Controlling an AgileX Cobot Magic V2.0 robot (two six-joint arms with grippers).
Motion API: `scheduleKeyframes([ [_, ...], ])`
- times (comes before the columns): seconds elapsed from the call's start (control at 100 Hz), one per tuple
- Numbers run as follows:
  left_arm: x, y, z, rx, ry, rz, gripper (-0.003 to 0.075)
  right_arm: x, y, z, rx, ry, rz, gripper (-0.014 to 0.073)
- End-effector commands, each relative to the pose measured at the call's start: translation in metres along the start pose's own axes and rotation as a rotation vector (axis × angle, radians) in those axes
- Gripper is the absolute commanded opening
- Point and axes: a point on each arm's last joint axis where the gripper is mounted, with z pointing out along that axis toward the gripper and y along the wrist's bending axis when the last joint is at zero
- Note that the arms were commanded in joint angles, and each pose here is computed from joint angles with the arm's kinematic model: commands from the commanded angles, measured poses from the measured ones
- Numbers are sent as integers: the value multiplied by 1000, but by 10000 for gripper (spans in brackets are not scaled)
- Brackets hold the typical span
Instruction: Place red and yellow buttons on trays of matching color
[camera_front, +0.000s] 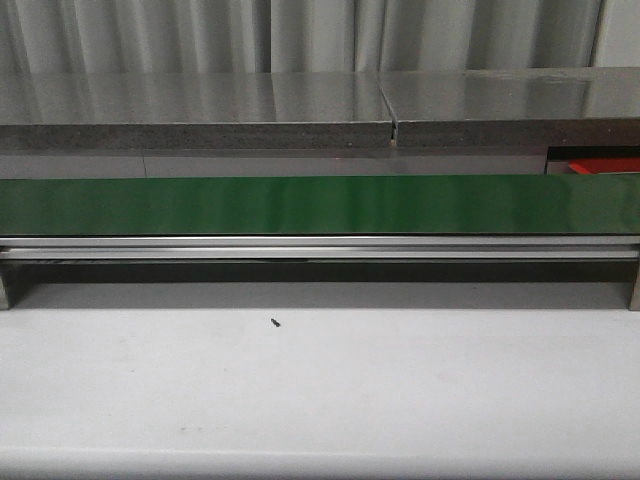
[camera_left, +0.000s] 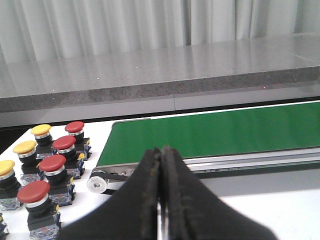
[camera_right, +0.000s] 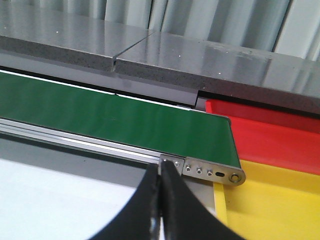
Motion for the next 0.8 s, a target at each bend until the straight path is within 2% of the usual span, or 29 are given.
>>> scheduleKeyframes([
  [0.0,-8,0,-3,8,-112,-20,-19,-8,0,-1,7,-92,-3,-69],
  [0.29,-9,0,-3,8,-129,-23,-19,-8,0,-1,7,-92,-3,-69],
  [0.42,-17,0,-4,11,-149,-109,-19,-8,0,-1,7,-92,-3,-69],
  [0.69,-72,4,4,21,-81,-140,-19,-8,0,-1,7,-92,-3,-69],
  [0.79,-95,4,17,30,34,-148,-19,-8,0,-1,7,-92,-3,-69],
])
